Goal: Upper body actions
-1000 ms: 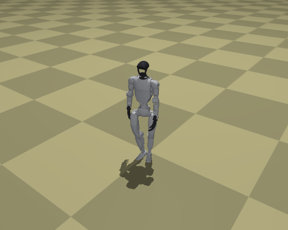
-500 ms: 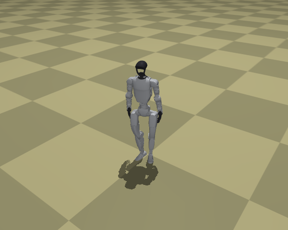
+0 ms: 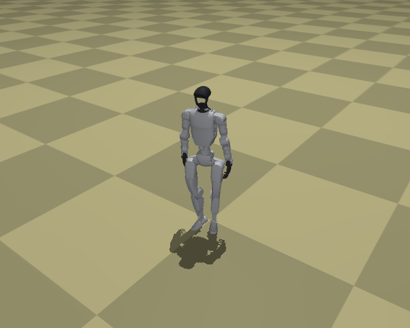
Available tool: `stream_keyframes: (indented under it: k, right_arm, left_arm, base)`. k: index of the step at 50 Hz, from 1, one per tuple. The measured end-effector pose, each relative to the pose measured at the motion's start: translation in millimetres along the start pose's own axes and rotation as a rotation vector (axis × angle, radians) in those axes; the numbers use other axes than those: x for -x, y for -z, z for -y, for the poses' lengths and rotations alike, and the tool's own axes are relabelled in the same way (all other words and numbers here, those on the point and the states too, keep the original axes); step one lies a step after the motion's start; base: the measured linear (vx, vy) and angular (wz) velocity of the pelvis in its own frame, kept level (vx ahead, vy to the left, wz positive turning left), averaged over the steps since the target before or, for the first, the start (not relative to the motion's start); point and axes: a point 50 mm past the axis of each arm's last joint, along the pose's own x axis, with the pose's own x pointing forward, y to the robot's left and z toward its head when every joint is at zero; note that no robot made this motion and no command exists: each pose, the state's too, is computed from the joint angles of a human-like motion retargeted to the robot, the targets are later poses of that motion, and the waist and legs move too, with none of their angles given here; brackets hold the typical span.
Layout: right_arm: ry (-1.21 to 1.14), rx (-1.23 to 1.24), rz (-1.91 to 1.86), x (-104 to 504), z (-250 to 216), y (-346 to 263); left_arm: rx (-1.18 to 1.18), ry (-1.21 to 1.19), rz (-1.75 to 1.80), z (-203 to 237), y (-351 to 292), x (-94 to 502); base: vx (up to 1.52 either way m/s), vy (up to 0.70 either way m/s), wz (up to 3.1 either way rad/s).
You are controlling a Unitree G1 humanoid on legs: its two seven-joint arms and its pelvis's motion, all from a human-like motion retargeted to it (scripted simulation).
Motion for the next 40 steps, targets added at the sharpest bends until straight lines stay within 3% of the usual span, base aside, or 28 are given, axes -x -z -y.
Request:
stream_keyframes:
  k: [17, 30, 40]
  right_arm:
    - [0.017, -0.009, -0.033, 1, 0, 12]
    - [0.121, -0.069, -0.022, 5, 28, 18]
    - [0.116, -0.079, -0.053, 4, 20, 29]
  left_arm:
    - [0.013, -0.008, -0.002, -7, 4, 1]
    - [0.029, 0.026, 0.011, 4, -1, -1]
    - [0.162, 0.0, -0.065, 3, 27, -2]
  base:
    - [-0.03, 0.0, 0.35]
    - [-0.15, 0.03, 1.72]
    - [0.07, 0.08, 1.89]
